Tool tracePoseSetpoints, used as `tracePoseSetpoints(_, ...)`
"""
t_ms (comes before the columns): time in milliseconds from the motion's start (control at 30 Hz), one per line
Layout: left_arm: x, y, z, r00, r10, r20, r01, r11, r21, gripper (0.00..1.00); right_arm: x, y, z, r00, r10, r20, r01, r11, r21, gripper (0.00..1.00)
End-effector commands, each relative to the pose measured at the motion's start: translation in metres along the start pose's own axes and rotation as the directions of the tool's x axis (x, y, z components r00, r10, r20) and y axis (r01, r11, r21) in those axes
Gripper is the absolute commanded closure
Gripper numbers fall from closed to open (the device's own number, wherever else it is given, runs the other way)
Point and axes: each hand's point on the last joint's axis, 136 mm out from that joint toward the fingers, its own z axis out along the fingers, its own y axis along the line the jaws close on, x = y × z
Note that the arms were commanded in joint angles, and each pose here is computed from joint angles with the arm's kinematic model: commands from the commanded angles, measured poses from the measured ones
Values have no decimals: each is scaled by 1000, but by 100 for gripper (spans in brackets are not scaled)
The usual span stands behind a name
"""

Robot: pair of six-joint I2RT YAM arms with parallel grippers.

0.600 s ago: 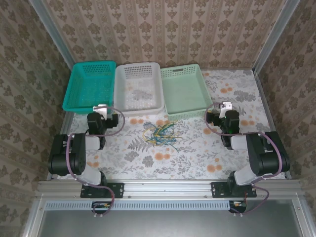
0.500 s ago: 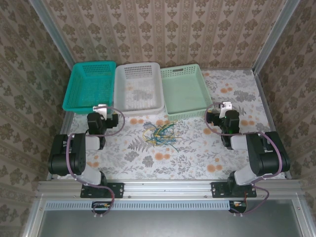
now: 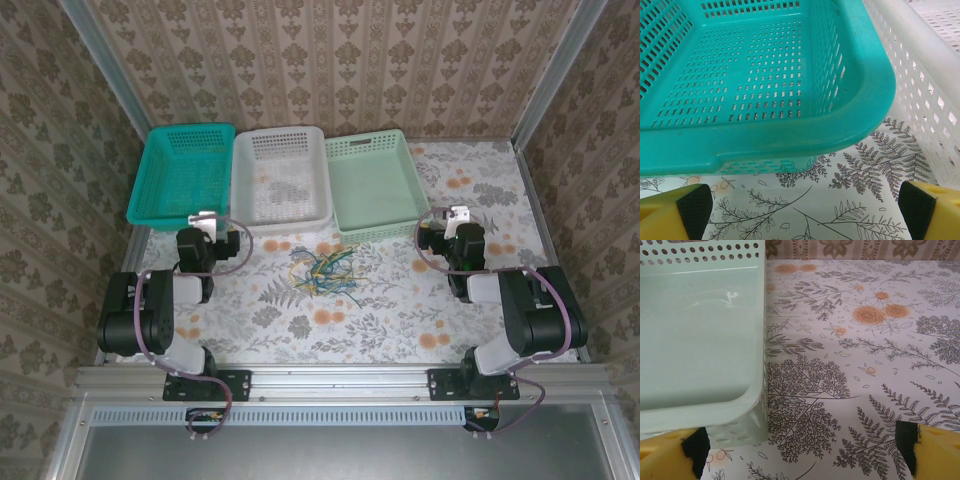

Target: Untangle the cables

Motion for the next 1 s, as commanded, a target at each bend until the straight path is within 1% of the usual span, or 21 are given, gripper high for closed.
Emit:
tracePoseSetpoints(0,-17,0,4,998,18,52,-18,1000,-6,0,-15,-4,4,999,25,44,-25,1000,16,0)
tracePoseSetpoints(633,-18,0,3,998,18,55,-17,1000,-5,0,-15,-4,4,999,29,44,-29,1000,6,0)
tracePoseSetpoints(733,-19,-2,-2,996,32,82,-32,999,-6,0,-21,4,1,999,8,40,-7,1000,-29,0)
tracePoseSetpoints(800,-23,-5,-11,992,53,115,-51,998,-24,0,-31,3,-6,999,8,37,-7,1000,-20,2)
tracePoseSetpoints(833,-26,-5,-16,990,58,127,-54,998,-31,0,-33,1,-8,1000,22,10,-22,1000,-6,2)
tracePoseSetpoints(867,-31,-3,-20,990,57,129,-51,997,-50,0,-42,-2,-15,999,43,-9,-43,999,8,2)
tracePoseSetpoints(900,-34,0,-22,993,53,103,-46,997,-68,0,-41,-2,-18,997,49,-63,-49,999,9,4)
tracePoseSetpoints(933,-36,2,-23,998,25,52,-21,997,-74,0,-41,-1,-21,993,60,-99,-60,998,7,5)
tracePoseSetpoints(967,-31,4,-25,999,-29,-37,26,997,-79,0,-39,3,-24,989,70,-132,-72,997,-13,7)
